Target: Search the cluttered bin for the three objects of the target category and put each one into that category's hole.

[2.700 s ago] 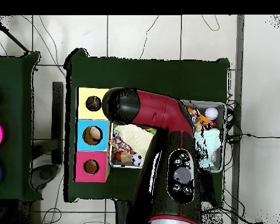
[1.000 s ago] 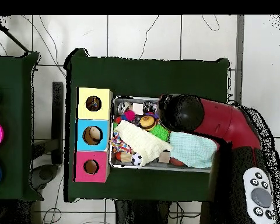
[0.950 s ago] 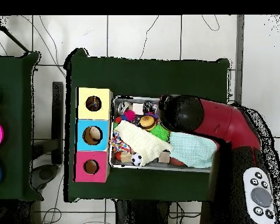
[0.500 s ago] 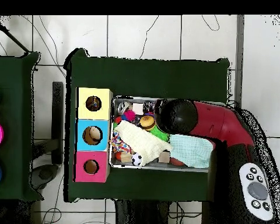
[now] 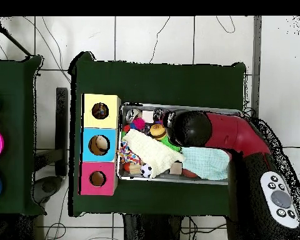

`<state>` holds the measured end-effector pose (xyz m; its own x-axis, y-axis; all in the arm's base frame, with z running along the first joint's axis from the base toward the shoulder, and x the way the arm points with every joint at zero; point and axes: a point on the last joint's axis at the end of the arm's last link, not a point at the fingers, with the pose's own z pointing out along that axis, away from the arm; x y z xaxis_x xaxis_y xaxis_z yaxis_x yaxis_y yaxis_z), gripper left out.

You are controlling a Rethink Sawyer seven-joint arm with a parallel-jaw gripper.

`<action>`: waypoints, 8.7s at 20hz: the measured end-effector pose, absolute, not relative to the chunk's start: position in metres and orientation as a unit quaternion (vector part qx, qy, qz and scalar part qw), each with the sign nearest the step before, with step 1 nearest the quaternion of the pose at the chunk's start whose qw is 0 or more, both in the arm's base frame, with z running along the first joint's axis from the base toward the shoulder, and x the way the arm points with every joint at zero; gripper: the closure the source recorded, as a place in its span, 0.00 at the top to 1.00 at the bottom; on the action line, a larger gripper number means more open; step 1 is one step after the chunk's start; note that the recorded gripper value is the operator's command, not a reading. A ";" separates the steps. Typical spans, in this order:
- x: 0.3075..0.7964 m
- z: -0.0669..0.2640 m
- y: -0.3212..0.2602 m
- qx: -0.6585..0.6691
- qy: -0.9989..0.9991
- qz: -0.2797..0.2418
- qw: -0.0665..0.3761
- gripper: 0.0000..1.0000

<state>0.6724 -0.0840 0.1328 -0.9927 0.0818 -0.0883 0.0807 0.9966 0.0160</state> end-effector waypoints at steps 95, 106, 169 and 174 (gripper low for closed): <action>0.720 0.137 -0.096 0.023 0.997 -0.006 0.070 1.00; 0.729 0.134 -0.139 0.053 0.996 -0.008 0.070 1.00; 0.694 0.062 -0.164 0.047 0.999 -0.010 0.016 1.00; 0.695 0.069 -0.167 0.047 0.999 -0.015 0.020 1.00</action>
<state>0.6950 -0.1667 0.0686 -0.9948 0.0935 -0.0408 0.0947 0.9951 -0.0284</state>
